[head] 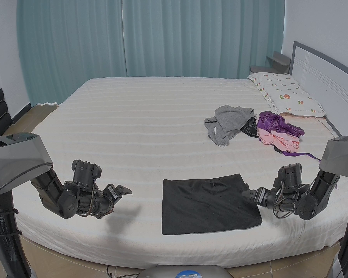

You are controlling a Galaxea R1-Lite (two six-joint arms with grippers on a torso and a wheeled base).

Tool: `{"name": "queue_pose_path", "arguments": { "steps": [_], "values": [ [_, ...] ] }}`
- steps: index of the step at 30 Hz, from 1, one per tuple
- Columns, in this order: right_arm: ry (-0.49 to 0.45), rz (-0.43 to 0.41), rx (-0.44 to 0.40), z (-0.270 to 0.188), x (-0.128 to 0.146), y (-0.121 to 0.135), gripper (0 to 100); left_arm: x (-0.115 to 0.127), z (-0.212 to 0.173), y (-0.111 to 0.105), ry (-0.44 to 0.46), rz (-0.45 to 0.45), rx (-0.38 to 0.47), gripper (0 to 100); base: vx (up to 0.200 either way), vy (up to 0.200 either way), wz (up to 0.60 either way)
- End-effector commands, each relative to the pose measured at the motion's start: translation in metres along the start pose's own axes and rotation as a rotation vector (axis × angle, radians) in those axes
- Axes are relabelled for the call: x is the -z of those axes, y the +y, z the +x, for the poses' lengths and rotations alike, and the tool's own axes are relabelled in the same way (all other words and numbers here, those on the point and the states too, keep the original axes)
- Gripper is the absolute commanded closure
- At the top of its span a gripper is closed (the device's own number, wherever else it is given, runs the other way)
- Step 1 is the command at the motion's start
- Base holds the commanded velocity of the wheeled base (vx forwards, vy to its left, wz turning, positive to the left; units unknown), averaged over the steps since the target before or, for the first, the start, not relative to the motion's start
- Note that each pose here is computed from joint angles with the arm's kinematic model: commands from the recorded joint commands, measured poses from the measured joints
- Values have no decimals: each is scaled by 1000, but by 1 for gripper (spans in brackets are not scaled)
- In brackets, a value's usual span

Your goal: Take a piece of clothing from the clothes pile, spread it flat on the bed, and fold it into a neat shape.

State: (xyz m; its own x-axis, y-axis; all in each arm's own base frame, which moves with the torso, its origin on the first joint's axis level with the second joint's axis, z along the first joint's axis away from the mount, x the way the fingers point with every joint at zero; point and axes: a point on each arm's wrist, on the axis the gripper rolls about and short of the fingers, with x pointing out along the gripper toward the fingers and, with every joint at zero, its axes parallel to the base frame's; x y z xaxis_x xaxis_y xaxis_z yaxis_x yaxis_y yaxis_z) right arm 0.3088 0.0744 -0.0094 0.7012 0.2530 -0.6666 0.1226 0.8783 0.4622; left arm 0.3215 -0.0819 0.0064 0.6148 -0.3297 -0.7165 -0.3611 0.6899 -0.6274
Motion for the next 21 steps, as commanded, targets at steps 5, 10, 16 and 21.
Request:
{"name": "queue_pose_path", "arguments": {
  "steps": [5, 10, 16, 21],
  "values": [
    [-74, 35, -65, 67, -40, 16, 0, 2, 1, -1, 5, 5, -1, 0, 0, 0, 0],
    [-64, 39, -65, 94, -57, 26, 0, 2, 1, -1, 1, 5, -3, 0, 0, 0, 0],
    [-58, 39, -59, 112, -63, 27, 0, 2, 1, -1, 1, 5, -3, 0, 0, 0, 0],
    [-50, 49, -48, 120, -67, 21, 0, 2, 1, -1, 1, 5, -3, 0, 0, 0, 0]
  ]
}}
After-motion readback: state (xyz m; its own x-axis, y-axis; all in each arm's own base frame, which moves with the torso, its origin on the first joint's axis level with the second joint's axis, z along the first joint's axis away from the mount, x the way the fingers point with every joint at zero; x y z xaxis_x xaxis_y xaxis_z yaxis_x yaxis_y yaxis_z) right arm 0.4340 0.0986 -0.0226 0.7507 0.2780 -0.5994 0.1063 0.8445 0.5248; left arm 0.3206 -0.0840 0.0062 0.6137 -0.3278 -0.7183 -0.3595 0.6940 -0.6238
